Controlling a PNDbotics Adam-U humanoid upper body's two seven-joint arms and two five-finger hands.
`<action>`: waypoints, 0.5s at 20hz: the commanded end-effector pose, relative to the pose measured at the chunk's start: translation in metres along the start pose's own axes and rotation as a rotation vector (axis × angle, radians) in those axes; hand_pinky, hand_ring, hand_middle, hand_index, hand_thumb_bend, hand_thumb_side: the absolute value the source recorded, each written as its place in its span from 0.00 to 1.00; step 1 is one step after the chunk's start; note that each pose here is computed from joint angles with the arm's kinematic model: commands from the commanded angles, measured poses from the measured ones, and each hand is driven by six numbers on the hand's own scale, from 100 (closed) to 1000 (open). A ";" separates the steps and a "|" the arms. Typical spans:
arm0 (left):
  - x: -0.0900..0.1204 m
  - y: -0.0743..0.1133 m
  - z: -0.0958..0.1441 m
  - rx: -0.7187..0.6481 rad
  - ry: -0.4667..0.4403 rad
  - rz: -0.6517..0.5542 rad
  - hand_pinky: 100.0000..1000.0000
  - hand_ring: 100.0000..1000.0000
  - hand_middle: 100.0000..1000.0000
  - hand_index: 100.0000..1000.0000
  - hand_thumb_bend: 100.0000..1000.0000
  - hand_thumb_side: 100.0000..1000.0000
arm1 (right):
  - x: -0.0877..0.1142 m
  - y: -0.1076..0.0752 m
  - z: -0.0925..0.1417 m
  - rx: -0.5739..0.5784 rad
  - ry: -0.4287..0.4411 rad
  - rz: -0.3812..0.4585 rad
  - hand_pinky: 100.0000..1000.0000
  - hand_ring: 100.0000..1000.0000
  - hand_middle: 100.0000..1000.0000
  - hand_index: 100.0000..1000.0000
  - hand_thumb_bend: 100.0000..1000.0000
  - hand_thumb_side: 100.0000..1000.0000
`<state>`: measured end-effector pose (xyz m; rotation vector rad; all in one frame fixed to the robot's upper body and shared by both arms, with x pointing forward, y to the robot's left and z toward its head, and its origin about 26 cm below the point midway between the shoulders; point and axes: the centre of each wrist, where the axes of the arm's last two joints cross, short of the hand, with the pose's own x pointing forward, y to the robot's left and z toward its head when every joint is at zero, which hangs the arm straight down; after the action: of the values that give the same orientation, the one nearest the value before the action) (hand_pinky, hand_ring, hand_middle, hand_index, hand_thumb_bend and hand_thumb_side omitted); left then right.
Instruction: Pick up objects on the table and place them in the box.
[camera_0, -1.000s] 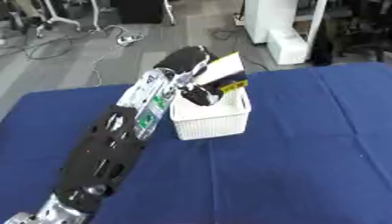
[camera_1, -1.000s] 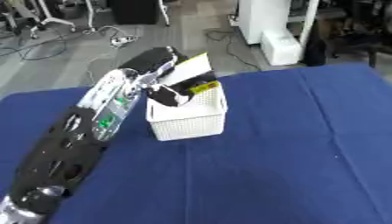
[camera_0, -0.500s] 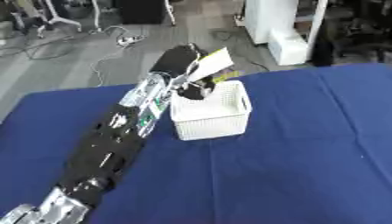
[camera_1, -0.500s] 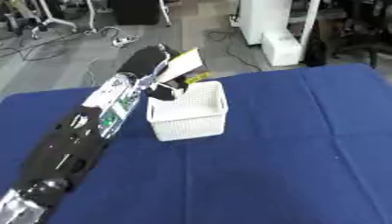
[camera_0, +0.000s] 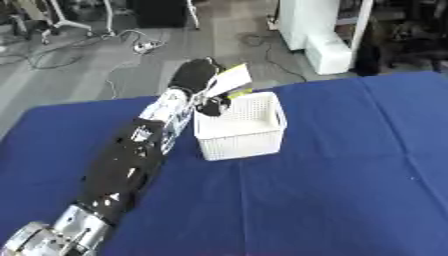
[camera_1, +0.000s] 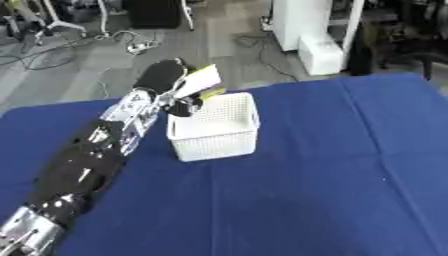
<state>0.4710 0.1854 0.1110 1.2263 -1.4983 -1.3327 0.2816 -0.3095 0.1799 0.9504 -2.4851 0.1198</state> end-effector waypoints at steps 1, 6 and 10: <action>-0.003 0.006 -0.008 0.036 0.019 -0.021 0.00 0.18 0.35 0.24 0.20 0.08 | 0.006 0.000 -0.010 0.034 -0.006 0.007 0.22 0.39 0.39 0.48 0.00 1.00; 0.000 -0.003 -0.012 0.048 0.029 -0.027 0.00 0.19 0.35 0.24 0.20 0.08 | 0.005 0.001 -0.012 0.036 -0.006 -0.001 0.22 0.39 0.39 0.48 0.00 1.00; 0.001 -0.009 -0.015 0.060 0.035 -0.048 0.00 0.20 0.35 0.24 0.22 0.08 | 0.005 0.001 -0.014 0.038 -0.008 -0.009 0.22 0.39 0.39 0.48 0.00 1.00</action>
<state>0.4809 0.1802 0.0910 1.2805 -1.4785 -1.3200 0.2834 -0.3080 0.1837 0.9709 -2.4789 0.1162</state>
